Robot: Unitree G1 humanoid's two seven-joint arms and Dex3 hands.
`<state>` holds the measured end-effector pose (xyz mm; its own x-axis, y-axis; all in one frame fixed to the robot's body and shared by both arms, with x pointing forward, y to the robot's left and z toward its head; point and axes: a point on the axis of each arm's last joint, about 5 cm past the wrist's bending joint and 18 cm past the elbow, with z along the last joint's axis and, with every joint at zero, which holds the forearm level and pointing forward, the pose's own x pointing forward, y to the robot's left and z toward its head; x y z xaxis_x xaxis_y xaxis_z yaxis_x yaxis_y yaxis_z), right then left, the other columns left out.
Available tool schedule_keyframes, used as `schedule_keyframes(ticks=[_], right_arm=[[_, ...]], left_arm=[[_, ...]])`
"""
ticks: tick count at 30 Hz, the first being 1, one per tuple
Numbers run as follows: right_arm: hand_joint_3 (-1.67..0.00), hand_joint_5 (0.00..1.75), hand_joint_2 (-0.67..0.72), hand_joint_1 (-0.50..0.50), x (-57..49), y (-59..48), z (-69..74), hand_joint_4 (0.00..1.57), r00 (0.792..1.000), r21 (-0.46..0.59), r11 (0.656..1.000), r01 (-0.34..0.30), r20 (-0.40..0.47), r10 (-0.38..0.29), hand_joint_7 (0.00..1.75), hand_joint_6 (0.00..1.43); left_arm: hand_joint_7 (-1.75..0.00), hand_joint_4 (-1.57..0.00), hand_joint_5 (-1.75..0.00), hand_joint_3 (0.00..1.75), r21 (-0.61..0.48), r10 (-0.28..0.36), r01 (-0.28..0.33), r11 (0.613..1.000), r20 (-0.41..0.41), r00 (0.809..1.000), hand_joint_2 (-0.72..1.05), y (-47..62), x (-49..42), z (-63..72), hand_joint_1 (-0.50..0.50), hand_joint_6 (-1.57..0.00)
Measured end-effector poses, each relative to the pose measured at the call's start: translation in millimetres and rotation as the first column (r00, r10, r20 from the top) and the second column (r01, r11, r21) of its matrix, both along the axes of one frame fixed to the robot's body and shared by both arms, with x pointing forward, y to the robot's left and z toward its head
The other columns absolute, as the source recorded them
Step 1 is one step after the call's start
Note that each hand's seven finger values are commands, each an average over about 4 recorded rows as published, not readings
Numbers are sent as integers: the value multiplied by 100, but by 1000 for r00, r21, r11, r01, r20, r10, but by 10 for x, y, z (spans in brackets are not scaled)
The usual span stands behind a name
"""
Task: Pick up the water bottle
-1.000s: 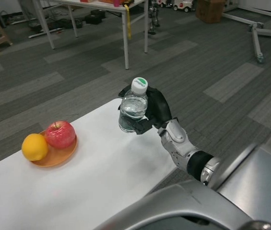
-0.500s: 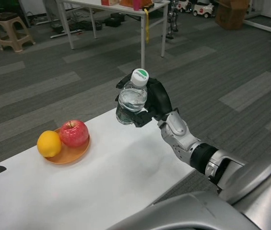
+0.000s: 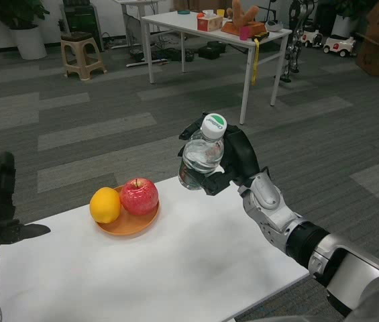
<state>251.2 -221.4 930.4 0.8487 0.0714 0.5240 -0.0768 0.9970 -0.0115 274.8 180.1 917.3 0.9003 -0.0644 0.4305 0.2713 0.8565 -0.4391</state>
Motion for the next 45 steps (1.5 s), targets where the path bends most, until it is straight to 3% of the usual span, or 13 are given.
schedule_keyframes(ticks=[13, 23, 28, 45], right_arm=[[-159, 116, -54, -24, 98, 83, 94, 143, 999, -15, 999, -37, 30, 38, 105, 128], [-159, 116, -54, -21, 99, 64, 108, 140, 999, -17, 999, -31, 35, 32, 101, 128], [-159, 116, -54, -21, 100, 36, 128, 140, 999, -22, 1000, -23, 42, 24, 98, 128], [-153, 116, -54, -21, 100, 21, 130, 140, 999, -25, 1000, -18, 41, 19, 101, 128]], left_arm=[[0, 0, -10, 7, 1, -8, 8, 1000, 27, 1000, -19, -16, -6, 44, -50, 0], [0, 0, -10, 2, -3, 5, -5, 1000, 27, 1000, -19, 8, -26, 38, -50, 0], [0, 0, -10, 9, -1, 11, -11, 1000, 26, 1000, -19, 19, -30, 34, -50, 0], [0, 0, -10, 7, 8, 17, -18, 1000, 25, 1000, -19, 20, -31, 37, -50, 0]])
